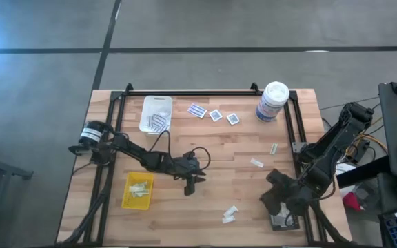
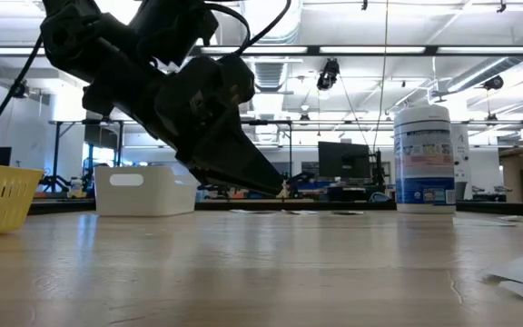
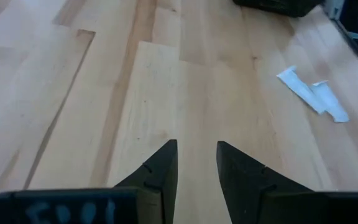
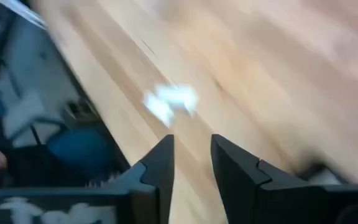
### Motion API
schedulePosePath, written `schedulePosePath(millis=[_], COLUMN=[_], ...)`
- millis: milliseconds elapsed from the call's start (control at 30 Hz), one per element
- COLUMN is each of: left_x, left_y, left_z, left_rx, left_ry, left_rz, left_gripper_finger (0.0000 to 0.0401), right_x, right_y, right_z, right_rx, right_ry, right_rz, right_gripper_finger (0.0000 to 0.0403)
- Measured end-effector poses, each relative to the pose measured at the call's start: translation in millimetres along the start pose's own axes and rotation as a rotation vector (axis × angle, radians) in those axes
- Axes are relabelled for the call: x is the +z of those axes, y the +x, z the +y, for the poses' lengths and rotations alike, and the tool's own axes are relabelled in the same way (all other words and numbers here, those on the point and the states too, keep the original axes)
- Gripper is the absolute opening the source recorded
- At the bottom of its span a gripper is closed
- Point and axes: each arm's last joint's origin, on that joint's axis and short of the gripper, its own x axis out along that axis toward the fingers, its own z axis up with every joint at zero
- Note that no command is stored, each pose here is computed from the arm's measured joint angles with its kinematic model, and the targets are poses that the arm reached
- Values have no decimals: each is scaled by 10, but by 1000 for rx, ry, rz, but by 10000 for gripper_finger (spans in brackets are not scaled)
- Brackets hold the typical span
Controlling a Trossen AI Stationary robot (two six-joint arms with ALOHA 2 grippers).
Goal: Pick & Place First Aid Supplies
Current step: Put the green bandage into the yellow bin
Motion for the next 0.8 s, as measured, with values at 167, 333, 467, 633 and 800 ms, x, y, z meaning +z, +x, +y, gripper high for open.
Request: schedulePosePath(millis=[167, 333, 467, 633, 800], left_x=[60, 139, 145, 157, 159], left_y=[-67, -152, -164, -152, -138], left_z=[-35, -58, -95, -218, -308], left_rx=[-26, -30, -41, -122, -165], left_ry=[2, 13, 56, 125, 184], left_rz=[-1, -14, -22, -79, -131], left_gripper_finger=[108, 108, 108, 108, 108], right_x=[-17, -97, -162, -181, -106], right_y=[213, 505, 679, 853, 1027], right_z=[170, 235, 188, 137, 101], right_rx=[81, 70, 9, -38, -84], right_ry=[-240, -429, -409, -164, -15], right_rz=[-114, -123, -112, -96, 33], right_gripper_finger=[83, 71, 71, 75, 75])
